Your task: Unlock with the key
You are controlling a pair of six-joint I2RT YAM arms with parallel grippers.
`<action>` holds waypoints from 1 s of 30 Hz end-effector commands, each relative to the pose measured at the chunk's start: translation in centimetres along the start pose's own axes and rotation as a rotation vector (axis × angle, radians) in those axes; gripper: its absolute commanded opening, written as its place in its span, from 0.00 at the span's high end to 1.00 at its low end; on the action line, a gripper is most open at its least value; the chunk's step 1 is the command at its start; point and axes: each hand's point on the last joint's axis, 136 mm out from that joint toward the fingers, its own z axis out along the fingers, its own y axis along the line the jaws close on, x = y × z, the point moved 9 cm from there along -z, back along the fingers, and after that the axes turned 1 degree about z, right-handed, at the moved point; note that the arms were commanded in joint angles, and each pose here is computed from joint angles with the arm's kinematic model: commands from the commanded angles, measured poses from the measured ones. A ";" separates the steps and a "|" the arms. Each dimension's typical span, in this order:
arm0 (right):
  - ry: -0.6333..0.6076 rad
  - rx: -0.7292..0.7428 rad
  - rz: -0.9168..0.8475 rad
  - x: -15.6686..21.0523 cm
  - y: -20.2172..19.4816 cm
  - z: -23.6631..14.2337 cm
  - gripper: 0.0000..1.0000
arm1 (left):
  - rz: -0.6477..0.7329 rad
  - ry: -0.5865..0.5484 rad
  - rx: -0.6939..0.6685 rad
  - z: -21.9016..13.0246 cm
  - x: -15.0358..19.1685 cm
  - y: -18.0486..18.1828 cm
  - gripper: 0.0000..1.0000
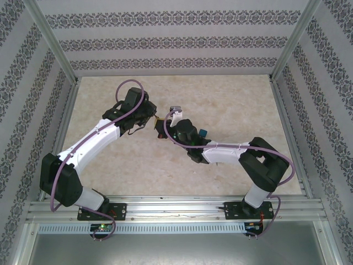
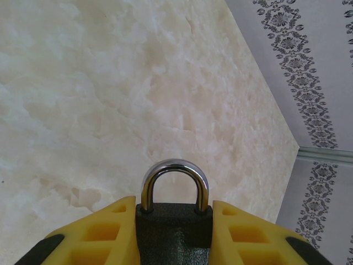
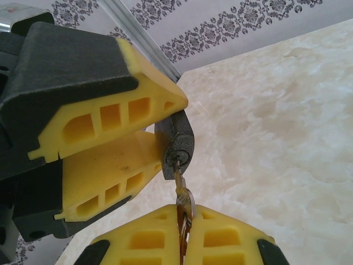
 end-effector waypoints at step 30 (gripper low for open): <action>0.045 -0.080 0.043 -2.6 2.6 -3.9 0.91 | -0.006 0.241 0.100 -0.6 2.3 -0.8 0.72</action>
